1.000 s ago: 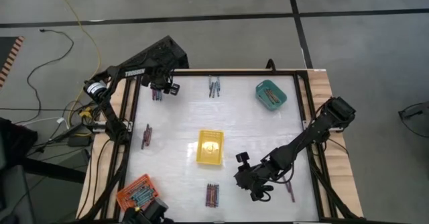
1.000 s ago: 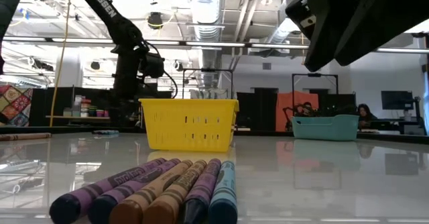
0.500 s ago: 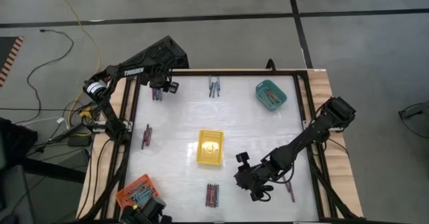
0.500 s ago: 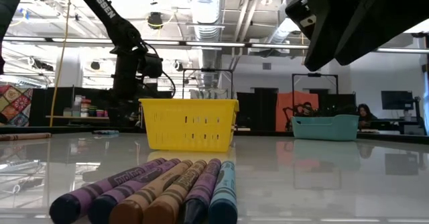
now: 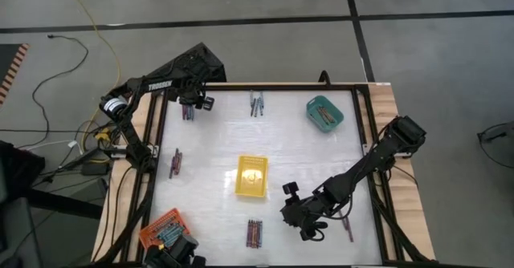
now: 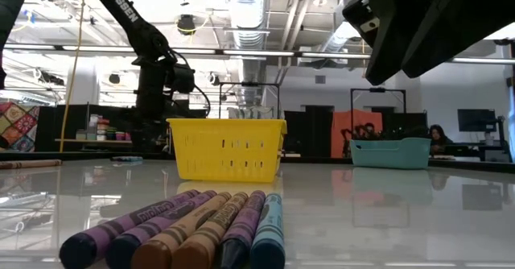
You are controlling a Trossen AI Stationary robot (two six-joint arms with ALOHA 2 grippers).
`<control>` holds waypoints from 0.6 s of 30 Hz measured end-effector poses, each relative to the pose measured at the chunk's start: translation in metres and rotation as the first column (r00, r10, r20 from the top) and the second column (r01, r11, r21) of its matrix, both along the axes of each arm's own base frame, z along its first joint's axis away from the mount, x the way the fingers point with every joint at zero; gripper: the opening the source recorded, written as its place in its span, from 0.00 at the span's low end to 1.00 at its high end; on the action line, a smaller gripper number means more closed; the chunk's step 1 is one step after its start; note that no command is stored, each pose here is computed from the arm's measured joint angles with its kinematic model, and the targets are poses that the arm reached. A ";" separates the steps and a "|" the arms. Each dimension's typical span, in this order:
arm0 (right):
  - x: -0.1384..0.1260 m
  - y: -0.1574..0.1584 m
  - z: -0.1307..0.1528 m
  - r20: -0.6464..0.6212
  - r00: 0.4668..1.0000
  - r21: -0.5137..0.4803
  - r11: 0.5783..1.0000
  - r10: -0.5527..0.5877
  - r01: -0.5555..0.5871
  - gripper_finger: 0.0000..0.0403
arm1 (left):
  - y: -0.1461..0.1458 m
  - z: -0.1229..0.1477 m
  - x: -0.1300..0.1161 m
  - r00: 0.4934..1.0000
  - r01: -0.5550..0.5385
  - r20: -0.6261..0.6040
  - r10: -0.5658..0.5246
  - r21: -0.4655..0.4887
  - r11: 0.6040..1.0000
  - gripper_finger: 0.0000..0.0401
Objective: Sort crayons
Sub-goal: Put the light blue crayon into the orange basket
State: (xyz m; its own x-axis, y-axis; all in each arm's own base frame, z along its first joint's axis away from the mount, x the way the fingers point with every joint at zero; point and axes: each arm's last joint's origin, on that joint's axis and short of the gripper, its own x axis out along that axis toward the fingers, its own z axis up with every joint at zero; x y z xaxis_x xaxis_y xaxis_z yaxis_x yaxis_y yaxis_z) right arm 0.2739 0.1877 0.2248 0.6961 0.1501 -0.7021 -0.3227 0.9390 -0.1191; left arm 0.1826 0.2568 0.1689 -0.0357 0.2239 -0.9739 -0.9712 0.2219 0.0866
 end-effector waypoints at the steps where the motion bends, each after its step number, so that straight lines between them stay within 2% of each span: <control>1: 0.000 0.000 0.000 0.000 1.000 0.000 1.000 0.000 0.000 0.33 | 0.000 0.000 0.000 1.000 -0.001 -0.001 0.001 0.000 1.000 0.31; 7: -0.001 0.002 0.000 -0.001 1.000 0.001 1.000 0.006 -0.006 0.33 | 0.000 -0.002 0.000 1.000 0.000 -0.002 0.000 -0.007 1.000 0.31; 13: -0.003 0.004 0.000 -0.002 1.000 0.008 1.000 0.007 -0.007 0.33 | 0.003 -0.026 0.004 0.999 -0.005 -0.050 0.000 -0.089 0.996 0.31; 18: -0.006 0.008 0.000 -0.004 1.000 0.007 1.000 0.023 -0.023 0.33 | 0.002 -0.037 0.011 0.997 0.006 -0.071 -0.013 -0.099 0.995 0.31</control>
State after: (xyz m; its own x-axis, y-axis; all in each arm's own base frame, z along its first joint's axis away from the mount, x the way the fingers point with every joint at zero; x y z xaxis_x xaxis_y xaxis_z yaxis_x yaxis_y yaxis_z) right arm 0.2679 0.1958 0.2248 0.6894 0.1706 -0.7040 -0.3445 0.9322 -0.1114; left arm 0.1934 0.2586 0.1321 -0.1046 0.1277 -0.9863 -0.9610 0.2424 0.1333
